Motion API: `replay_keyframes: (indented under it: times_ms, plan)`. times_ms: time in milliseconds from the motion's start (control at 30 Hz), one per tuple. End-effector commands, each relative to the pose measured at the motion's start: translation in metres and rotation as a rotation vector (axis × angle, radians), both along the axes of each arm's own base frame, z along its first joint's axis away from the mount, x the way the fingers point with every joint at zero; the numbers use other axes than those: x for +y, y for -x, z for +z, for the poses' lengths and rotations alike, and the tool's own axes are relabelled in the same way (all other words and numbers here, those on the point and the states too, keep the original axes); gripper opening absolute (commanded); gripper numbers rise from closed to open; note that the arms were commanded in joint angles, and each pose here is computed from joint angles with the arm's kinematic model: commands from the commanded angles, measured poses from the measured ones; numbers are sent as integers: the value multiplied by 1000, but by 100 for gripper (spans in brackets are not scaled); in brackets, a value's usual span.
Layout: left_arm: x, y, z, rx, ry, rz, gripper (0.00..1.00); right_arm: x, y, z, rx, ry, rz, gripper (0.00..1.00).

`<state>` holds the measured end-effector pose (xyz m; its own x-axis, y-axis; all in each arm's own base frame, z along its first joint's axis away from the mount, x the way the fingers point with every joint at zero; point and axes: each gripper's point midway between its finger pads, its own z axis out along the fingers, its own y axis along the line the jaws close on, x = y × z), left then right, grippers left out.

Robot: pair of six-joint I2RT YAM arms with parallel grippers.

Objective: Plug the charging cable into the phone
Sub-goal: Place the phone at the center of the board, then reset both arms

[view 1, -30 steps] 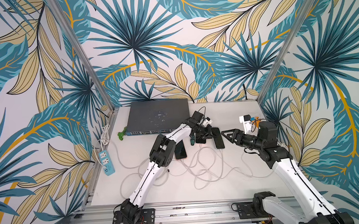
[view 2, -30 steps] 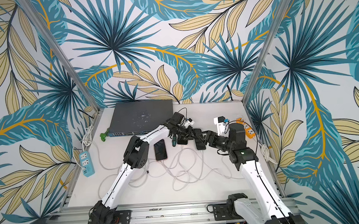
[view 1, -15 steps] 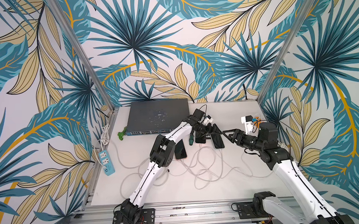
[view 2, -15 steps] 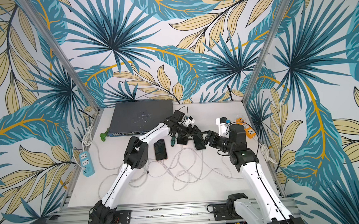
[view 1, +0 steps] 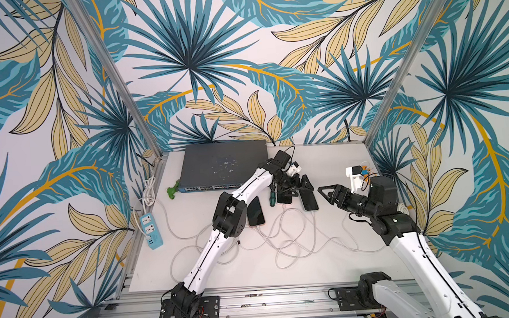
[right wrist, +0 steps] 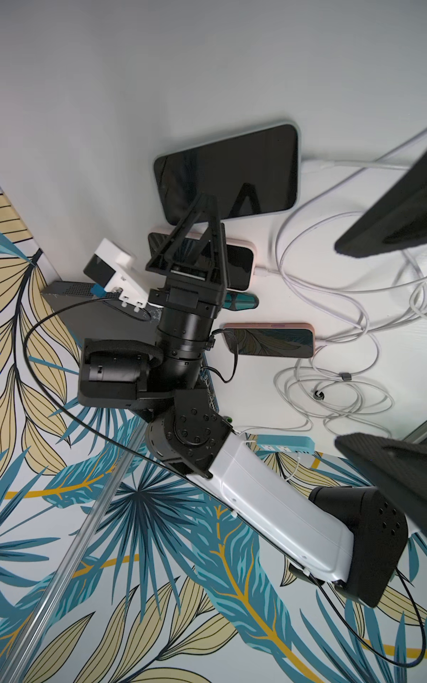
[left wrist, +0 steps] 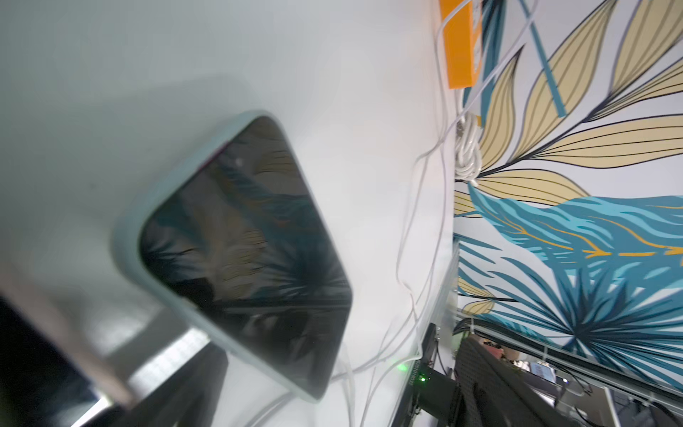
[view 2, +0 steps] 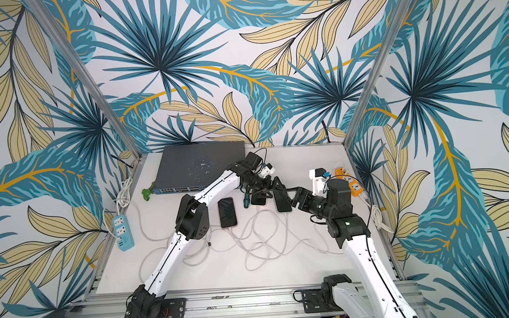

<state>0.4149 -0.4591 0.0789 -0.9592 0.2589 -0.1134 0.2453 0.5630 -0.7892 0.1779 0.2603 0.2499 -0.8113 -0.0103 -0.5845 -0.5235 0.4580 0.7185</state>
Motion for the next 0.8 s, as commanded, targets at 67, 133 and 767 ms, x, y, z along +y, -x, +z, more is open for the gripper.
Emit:
replay_keyframes:
  times_ms: [67,133,767]
  plan:
    - [44,9,55,-216,-199,-23,100,-3,-9,-8,-16,29,-37,78]
    - [63,9,65,-285,-278,-7,100,-3,-13,-6,-31,36,-49,78]
    - [440,61,117,-1133,-894,962,100,-199,-150,-51,-676,876,-918,99]
